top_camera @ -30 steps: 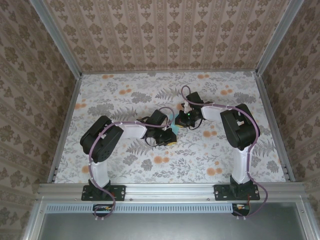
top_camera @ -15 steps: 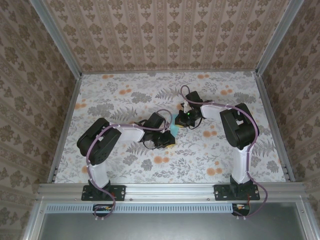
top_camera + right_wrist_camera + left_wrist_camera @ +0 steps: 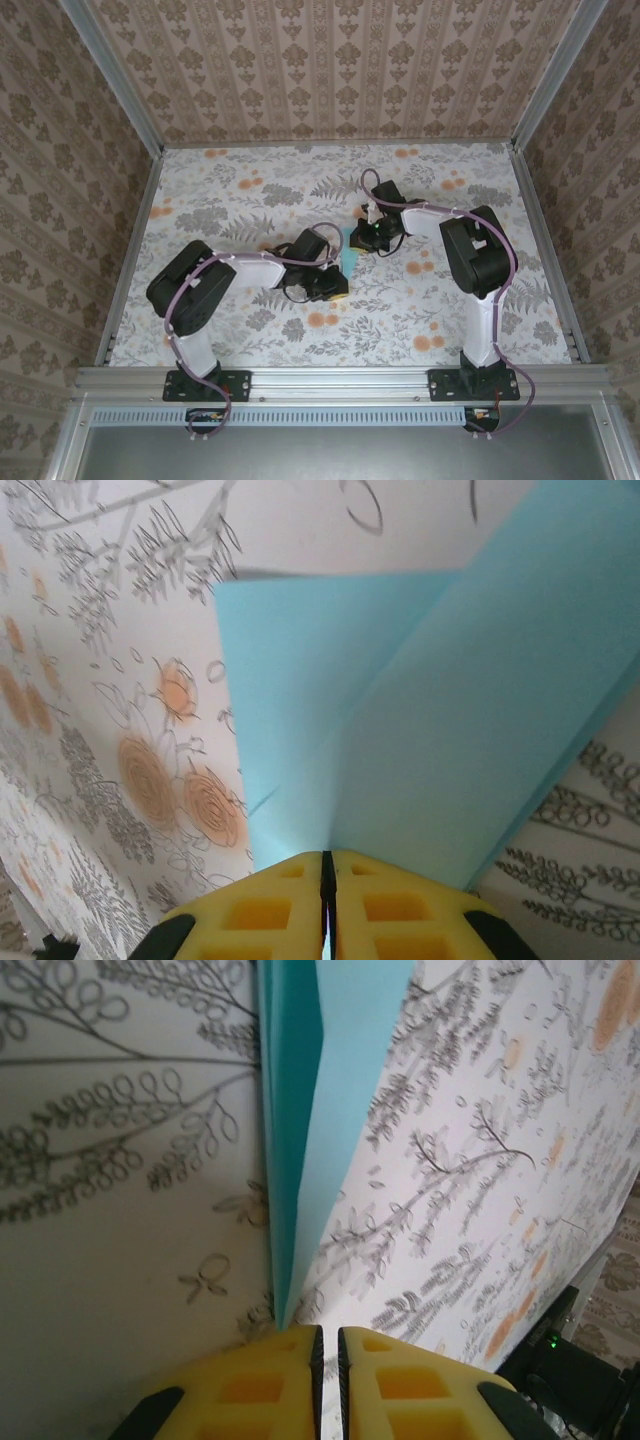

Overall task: Fold a paper plane with a square sheet of paper (fold left side to right side)
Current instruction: Fold the wing for the fifth time at the center of the table, then turn over the paper plane at the top-center of the table.

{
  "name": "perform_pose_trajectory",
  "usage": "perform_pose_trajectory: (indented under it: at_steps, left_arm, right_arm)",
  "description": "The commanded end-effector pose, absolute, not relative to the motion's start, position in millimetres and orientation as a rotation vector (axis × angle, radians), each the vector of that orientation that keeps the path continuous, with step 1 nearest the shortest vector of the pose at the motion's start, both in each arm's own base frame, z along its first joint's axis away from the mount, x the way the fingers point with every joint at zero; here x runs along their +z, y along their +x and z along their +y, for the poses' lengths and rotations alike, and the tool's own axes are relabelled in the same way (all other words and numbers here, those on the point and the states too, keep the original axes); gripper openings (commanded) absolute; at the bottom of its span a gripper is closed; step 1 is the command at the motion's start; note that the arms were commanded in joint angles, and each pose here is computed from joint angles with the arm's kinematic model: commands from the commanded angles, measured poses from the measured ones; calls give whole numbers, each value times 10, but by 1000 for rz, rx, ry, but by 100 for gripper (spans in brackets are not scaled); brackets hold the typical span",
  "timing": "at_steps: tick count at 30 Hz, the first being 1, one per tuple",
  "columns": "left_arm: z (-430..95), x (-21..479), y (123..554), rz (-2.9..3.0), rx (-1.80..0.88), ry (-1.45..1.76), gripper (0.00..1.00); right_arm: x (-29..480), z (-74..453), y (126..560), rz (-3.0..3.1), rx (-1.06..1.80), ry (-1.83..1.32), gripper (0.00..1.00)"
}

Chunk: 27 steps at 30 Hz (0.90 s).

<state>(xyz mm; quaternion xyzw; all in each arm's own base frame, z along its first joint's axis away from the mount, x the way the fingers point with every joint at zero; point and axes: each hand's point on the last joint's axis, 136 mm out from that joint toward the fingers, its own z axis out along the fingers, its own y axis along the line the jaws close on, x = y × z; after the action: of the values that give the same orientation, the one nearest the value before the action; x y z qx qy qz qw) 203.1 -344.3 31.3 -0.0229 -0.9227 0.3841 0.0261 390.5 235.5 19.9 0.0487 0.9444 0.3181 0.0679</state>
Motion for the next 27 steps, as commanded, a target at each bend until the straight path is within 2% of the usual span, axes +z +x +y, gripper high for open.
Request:
perform_pose_trajectory:
  at_steps: [1, 8, 14, 20, 27]
  left_arm:
    - [-3411, 647, 2094, -2895, 1282, -176, 18]
    - [-3084, 1060, 2503, -3076, 1369, -176, 40]
    - [-2680, 1204, 2895, -3270, 1303, -24, 50]
    - [-2512, 1224, 3095, -3326, 1292, 89, 53]
    - [-2527, 1181, 3121, -3311, 1289, 89, 53]
  right_arm:
    - [441, 2293, 4136, 2761, 903, 98, 16]
    - [1018, 2020, 4131, 2647, 715, 62, 39]
    - [999, 1786, 3764, 2687, 458, 119, 55]
    - [666, 1868, 3448, 2747, 417, 205, 60]
    - [489, 2232, 3400, 2793, 579, 166, 56]
